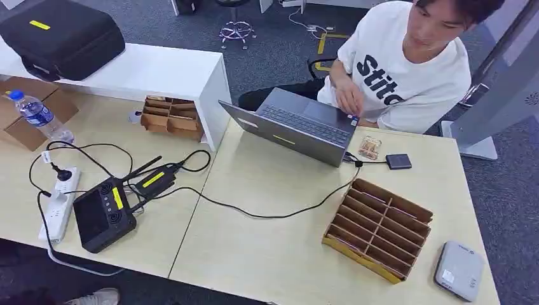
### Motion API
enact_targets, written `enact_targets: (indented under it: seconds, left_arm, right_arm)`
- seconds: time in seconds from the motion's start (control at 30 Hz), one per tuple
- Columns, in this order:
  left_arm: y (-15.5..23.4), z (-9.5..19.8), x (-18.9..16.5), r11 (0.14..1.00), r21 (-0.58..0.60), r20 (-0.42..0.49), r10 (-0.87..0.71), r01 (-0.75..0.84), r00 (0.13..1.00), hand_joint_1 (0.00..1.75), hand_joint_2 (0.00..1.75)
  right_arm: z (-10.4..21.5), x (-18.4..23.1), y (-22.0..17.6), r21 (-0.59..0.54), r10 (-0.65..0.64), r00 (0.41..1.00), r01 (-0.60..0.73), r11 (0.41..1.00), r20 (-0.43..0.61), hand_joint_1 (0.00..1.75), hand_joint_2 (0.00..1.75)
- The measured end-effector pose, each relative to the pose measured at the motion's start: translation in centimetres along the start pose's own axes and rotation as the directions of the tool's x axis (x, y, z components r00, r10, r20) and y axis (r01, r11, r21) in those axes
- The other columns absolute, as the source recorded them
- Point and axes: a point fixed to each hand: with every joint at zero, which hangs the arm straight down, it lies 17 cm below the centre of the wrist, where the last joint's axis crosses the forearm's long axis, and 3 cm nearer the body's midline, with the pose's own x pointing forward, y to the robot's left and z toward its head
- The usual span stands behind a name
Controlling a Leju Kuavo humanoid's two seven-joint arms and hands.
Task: Pass the card to the sensor for recognition and then transmit it.
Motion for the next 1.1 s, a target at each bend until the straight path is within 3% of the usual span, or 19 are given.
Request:
enact_targets:
  seconds: [0.1,0.17,0.2,0.3,0.37,0.47,0.73,0.83,1.1]
  left_arm:
    - [0.1,0.0,-0.1,1.000,0.001,-0.003,-0.001,0.001,1.000,0.00,0.00]
    - [0.2,0.0,-0.1,1.000,0.002,-0.003,-0.001,0.001,1.000,0.00,0.00]
    - [0.2,0.0,-0.1,1.000,0.002,-0.003,0.000,0.000,1.000,0.00,1.75]
    - [0.8,-0.1,-0.4,0.999,0.038,-0.022,0.006,-0.005,1.000,0.00,1.75]
    - [2.7,-0.2,-0.7,0.990,0.136,-0.041,0.026,-0.020,0.999,0.00,1.75]
    - [4.7,-0.2,-1.0,0.981,0.193,-0.046,0.041,-0.031,0.998,0.00,1.75]
    - [3.8,-0.3,-0.7,0.994,0.106,-0.014,0.022,-0.020,1.000,0.00,1.75]
    - [1.4,-0.1,-0.3,1.000,-0.006,0.001,0.000,0.000,1.000,0.00,1.75]
    - [3.9,-0.2,-0.4,0.987,0.158,-0.024,0.031,-0.027,0.999,0.00,1.75]
  right_arm:
    - [0.4,0.1,2.2,0.096,0.040,0.999,-0.041,0.995,0.011,0.00,0.00]
    - [0.4,0.3,2.3,0.082,0.048,0.999,-0.049,0.995,0.018,0.00,0.00]
    - [0.3,0.4,1.6,0.040,0.050,0.999,-0.050,0.998,0.022,0.00,0.00]
    - [0.0,1.0,-0.7,-0.063,0.022,0.999,-0.020,0.998,0.040,0.00,0.00]
    - [0.0,1.1,-0.7,-0.057,0.013,0.999,-0.011,0.998,0.045,0.00,0.00]
    - [0.0,1.1,-0.3,-0.038,0.016,0.999,-0.014,0.999,0.047,0.00,0.00]
    - [0.1,1.2,0.4,-0.008,0.036,0.998,-0.035,0.999,0.061,0.00,0.00]
    - [0.1,1.4,0.4,-0.009,0.063,0.995,-0.063,0.998,0.076,0.00,0.00]
    - [0.0,0.9,0.0,-0.022,0.036,0.998,-0.035,0.999,0.052,0.00,0.00]
